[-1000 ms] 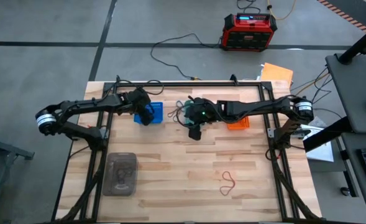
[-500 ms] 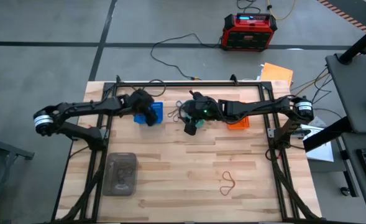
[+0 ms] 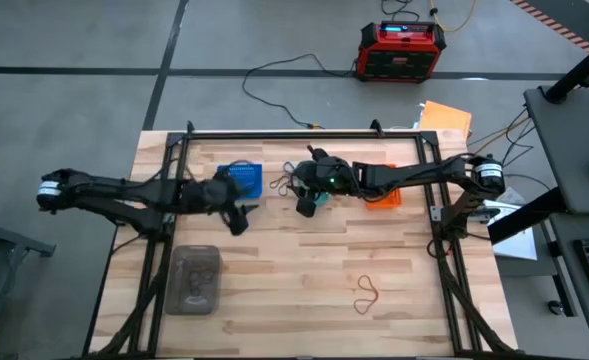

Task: Sort rubber bands into baskets
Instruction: Put the black rubber band into the black bin

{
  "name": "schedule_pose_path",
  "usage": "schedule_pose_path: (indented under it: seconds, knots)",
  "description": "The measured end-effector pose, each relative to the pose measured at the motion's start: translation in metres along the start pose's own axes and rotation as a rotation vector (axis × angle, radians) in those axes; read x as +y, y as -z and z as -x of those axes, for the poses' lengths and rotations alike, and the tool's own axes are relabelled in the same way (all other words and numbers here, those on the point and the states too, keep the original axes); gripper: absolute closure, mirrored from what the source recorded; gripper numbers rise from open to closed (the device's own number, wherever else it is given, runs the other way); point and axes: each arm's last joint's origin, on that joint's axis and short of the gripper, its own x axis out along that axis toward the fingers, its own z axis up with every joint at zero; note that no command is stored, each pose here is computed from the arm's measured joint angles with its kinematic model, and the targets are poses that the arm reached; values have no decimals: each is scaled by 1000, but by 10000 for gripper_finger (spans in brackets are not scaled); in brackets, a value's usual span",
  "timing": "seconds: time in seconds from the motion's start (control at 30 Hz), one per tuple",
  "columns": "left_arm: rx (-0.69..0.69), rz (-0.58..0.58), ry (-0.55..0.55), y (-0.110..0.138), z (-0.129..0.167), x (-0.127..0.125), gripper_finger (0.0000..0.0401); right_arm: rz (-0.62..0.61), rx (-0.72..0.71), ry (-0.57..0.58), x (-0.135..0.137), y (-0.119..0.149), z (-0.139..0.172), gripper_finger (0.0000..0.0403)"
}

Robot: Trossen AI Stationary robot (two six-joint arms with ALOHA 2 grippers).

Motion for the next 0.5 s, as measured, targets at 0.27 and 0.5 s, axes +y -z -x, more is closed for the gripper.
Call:
schedule_pose_path:
  seconds: [0.27, 0.5]
  knots:
    - [-133, -128, 26, 13, 21, -44, 205, -92, 57, -1, 3, 27, -3, 257]
    - [-206, -155, 129, 34, 25, -66, 205, -93, 42, -56, 25, 29, 1, 277]
